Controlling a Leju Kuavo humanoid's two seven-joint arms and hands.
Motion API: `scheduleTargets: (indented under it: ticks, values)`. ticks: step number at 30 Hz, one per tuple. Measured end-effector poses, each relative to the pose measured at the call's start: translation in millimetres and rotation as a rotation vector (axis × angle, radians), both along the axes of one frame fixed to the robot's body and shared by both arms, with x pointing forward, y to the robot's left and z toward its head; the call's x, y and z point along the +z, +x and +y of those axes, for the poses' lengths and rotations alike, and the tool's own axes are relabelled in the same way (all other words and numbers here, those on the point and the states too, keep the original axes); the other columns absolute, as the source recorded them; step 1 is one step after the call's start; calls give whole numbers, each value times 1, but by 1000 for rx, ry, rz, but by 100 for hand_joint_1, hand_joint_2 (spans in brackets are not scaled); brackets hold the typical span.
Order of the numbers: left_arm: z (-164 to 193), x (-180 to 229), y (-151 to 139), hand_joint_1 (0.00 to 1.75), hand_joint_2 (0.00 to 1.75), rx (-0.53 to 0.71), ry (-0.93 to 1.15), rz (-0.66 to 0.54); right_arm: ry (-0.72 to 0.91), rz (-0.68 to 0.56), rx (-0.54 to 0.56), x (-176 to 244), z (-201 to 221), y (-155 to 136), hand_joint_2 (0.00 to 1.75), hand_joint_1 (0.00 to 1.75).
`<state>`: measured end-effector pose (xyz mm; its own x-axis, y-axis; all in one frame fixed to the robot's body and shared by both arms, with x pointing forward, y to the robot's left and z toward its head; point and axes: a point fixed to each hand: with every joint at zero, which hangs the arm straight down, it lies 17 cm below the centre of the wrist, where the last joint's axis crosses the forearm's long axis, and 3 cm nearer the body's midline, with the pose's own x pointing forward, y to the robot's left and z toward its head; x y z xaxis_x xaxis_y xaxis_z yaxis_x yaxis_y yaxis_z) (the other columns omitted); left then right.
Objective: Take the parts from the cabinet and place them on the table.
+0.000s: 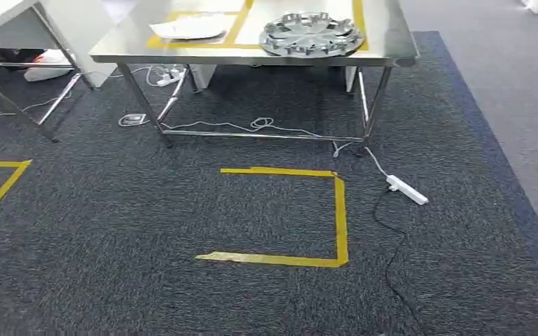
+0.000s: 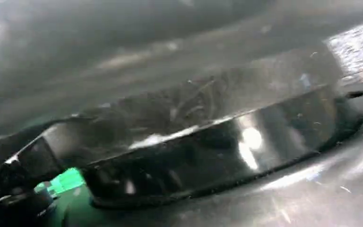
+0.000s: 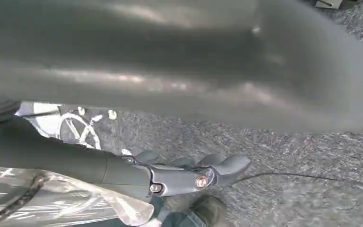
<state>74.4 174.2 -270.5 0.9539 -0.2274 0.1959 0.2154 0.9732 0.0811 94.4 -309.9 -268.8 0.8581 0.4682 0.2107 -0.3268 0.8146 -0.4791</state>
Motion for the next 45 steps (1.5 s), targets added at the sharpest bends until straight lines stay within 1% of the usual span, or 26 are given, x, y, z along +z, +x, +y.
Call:
scheduleTargets:
  ticks: [6, 11, 13, 16, 22, 26, 31, 37, 42, 45]
  values:
    - [0, 0, 2, 0, 0, 0, 0, -3, 2, -5, 1, 0, 2, 3, 0, 0]
    - [-1, 0, -3, 0, 0, 0, -2, 5, 2, -12, 2, 1, 2, 7, 0, 0]
    - [-2, 1, 2, 0, 0, 0, -4, -2, 3, -9, 2, 1, 2, 6, 0, 0]
    - [-3, 1, 1, 0, 0, 1, -5, -1, 3, 0, 2, 0, 2, 0, 0, 0]
    - [-5, 1, 4, 0, 0, 1, -8, -7, 0, -3, 6, 0, 2, 3, 0, 0]
    - [-4, 1, 2, 0, 0, 2, -5, -6, -3, -2, 36, 1, 3, 4, 0, 0]
    - [-4, 1, 3, 0, 0, -1, -2, -10, 6, 12, 51, -1, 3, -1, 0, 0]
    - [-5, 2, 7, 0, 0, -2, 2, -15, 1, 11, 69, -1, 2, 2, 0, 0]
    - [-8, 2, 3, 0, 0, -1, -3, -10, -13, 7, 89, 0, 0, 8, 0, 0]
    - [-9, 2, 5, 0, 0, -2, -5, -12, -15, 20, 93, -1, 0, 1, 0, 0]
